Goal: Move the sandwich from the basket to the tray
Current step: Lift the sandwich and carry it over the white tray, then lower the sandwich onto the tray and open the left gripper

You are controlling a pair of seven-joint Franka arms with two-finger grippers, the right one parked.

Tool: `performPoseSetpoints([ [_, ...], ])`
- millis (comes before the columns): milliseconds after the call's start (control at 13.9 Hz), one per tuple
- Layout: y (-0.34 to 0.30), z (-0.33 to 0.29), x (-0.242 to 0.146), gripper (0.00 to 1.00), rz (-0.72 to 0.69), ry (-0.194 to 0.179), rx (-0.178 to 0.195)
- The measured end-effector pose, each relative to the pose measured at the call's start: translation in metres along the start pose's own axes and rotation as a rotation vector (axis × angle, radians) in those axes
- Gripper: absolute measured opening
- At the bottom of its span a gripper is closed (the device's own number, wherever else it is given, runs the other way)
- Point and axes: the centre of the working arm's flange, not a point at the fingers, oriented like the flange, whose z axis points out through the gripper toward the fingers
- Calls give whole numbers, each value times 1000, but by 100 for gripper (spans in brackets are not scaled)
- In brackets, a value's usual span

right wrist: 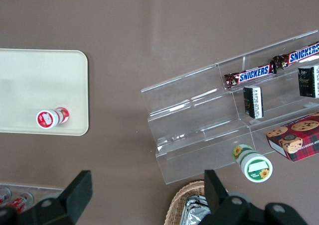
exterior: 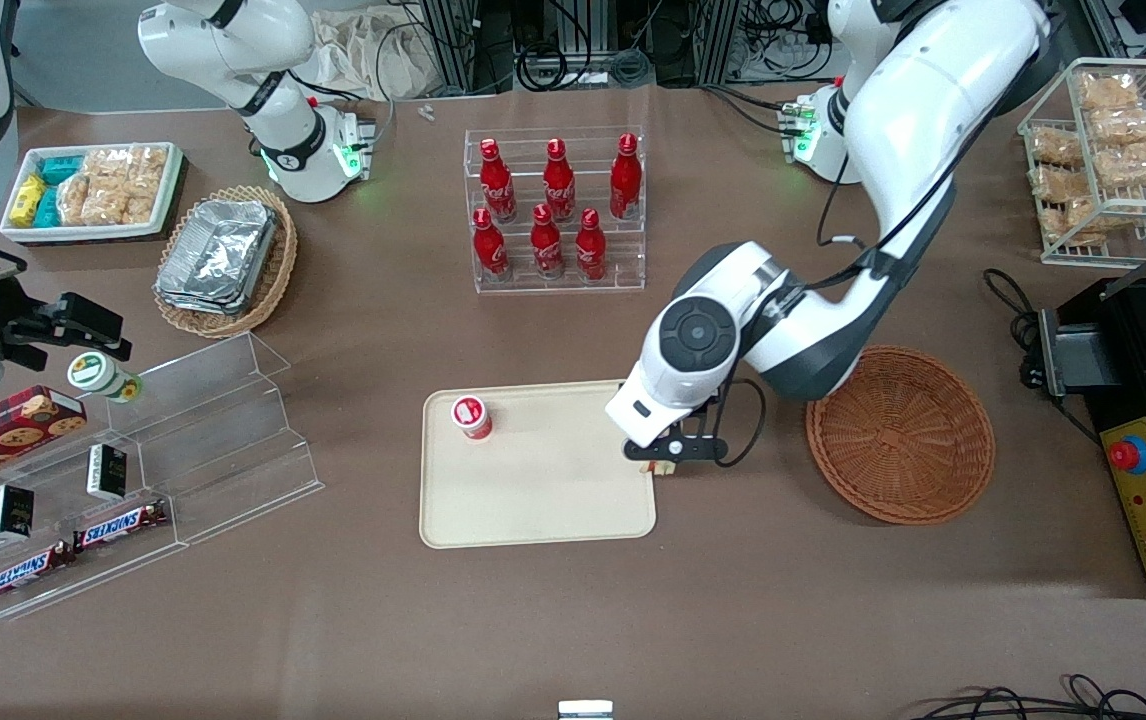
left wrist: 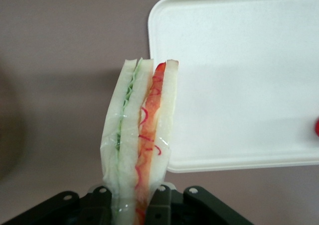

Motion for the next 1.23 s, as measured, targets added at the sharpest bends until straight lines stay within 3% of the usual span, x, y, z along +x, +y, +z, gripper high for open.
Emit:
performPoseSetpoints([
  [144,20,37,-2,20,-3,36,6],
  [360,34,83,-5,20,1,34,21],
  [649,43,97,1,20,-20,77,25],
  [793,45,94,4,35,-35,93,22],
  [1225,32,66,25,94,-75,133,15],
])
